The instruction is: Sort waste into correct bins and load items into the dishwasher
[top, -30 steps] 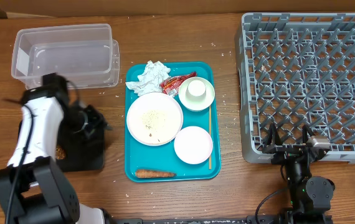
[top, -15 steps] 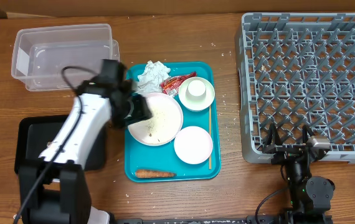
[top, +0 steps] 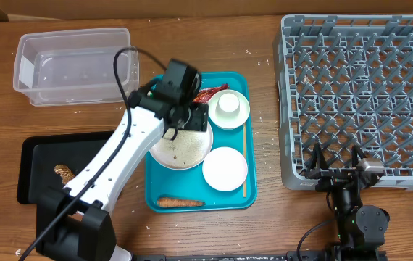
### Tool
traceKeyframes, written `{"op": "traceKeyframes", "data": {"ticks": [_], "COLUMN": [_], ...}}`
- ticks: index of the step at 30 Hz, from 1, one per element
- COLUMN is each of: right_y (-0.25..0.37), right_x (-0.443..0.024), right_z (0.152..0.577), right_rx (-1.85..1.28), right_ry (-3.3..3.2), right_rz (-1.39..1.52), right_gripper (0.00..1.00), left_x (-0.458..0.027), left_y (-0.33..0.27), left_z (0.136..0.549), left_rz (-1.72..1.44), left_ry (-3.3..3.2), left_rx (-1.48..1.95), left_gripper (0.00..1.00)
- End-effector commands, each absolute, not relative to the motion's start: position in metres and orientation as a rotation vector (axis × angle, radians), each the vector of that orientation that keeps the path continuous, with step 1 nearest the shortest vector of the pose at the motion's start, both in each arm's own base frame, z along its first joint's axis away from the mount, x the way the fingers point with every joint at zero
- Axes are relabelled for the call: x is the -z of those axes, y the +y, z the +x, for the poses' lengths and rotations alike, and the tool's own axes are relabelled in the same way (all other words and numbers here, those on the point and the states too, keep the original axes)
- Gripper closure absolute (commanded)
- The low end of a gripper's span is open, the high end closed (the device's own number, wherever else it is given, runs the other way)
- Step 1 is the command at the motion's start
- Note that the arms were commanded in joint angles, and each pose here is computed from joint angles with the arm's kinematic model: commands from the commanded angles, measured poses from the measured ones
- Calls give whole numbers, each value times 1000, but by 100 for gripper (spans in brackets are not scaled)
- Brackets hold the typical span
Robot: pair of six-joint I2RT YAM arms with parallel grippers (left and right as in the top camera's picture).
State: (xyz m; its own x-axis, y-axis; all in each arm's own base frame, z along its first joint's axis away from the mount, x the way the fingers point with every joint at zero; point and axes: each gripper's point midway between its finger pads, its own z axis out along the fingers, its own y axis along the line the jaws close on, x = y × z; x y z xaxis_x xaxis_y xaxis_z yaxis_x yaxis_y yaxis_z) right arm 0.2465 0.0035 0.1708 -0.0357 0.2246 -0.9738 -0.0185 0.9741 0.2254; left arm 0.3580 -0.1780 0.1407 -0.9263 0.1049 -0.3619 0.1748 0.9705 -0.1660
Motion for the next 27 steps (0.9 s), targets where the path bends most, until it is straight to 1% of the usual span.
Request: {"op": "traceKeyframes", "data": {"ticks": [1, 3, 4, 9, 11, 14, 18, 23, 27], "right_y": [3, 3, 3, 3, 3, 3, 3, 3, 3], "right_x": [-170, -170, -170, -170, -170, -170, -170, -170, -170], "right_z": [246, 246, 246, 246, 246, 246, 246, 246, 246], "right_rx": [-194, -194, -194, -194, -194, -194, -194, -194, -194], "right_ry": [1589, 1589, 1589, 1589, 1589, 1589, 1589, 1589, 1589], "right_rz": [157, 157, 157, 157, 157, 157, 157, 157, 157], "right_gripper": [0, 0, 0, 0, 0, 0, 0, 0, 0], "left_x": [-155, -148, -136, -102, -94, -85, -71, -49, -44], "left_y": [-188, -197, -203, -217, -229, -240, -241, -232, -229], "left_z": [375, 379, 381, 376, 373, 371, 364, 352, 347], "left_rz": [301, 323, 337, 297, 323, 356, 315, 183, 173], "left_ry": [2719, 2736, 2756, 2841, 2857, 2860, 2902, 3002, 3033], "left_rx": [196, 192, 186, 188, 243, 239, 179, 113, 90], "left_gripper": [28, 28, 28, 29, 29, 28, 30, 32, 33]}}
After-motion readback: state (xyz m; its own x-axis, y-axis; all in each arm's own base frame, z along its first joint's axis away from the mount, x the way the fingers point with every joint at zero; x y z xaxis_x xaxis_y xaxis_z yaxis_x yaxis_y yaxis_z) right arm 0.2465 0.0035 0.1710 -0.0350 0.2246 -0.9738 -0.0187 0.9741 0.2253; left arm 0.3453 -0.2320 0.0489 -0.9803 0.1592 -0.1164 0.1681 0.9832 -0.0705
